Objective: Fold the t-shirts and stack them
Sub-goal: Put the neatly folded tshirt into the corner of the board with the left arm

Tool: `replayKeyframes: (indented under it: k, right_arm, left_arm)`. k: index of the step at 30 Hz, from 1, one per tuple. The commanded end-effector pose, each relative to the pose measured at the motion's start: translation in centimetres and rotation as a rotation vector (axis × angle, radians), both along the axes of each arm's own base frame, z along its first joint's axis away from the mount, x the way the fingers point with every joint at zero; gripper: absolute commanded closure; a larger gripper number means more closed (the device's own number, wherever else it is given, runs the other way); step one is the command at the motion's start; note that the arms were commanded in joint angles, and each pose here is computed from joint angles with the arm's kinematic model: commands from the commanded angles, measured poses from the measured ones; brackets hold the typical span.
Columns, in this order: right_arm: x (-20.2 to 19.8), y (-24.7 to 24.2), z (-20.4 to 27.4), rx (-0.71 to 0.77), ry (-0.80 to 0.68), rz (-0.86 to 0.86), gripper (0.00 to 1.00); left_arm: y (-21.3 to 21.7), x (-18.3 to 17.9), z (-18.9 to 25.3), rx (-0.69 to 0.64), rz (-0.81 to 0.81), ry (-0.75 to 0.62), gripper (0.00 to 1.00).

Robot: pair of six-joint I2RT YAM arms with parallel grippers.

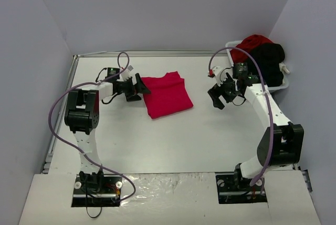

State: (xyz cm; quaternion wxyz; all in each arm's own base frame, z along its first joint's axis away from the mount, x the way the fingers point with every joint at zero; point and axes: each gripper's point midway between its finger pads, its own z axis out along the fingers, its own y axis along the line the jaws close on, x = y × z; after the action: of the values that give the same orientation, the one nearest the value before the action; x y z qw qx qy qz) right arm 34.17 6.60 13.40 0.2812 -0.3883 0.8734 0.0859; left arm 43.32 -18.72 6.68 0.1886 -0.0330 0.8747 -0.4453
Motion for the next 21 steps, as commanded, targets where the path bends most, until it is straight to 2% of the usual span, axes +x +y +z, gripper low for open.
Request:
replayKeyframes:
  k: [1, 10, 12, 14, 17, 21]
  right_arm:
    - [-0.3, 0.2, 1.0, 0.072, 0.002, 0.004, 0.15]
    - [0.2, -0.8, 0.0, 0.074, 0.031, -0.022, 0.15]
    - [0.2, -0.8, -0.1, 0.075, 0.033, -0.024, 0.16]
    - [0.2, -0.7, -0.2, 0.081, 0.038, -0.021, 0.15]
    - [0.0, -0.6, -0.5, 0.085, 0.045, -0.011, 0.16]
    - [-0.2, -0.4, -1.3, 0.094, 0.068, -0.005, 0.15]
  left_arm:
    - [-1.1, 0.2, -0.9, -0.014, 0.008, 0.063, 0.06]
    - [-3.3, -1.4, -2.6, 0.030, -0.059, 0.085, 0.06]
    - [-3.4, -1.5, -3.0, 0.043, -0.065, 0.090, 0.01]
    - [-3.5, -1.3, -3.0, 0.053, -0.067, 0.083, 0.12]
    - [-3.2, -1.4, -3.3, 0.071, -0.071, 0.090, 0.40]
    - [-2.7, -1.5, -3.7, 0.096, -0.071, 0.094, 0.66]
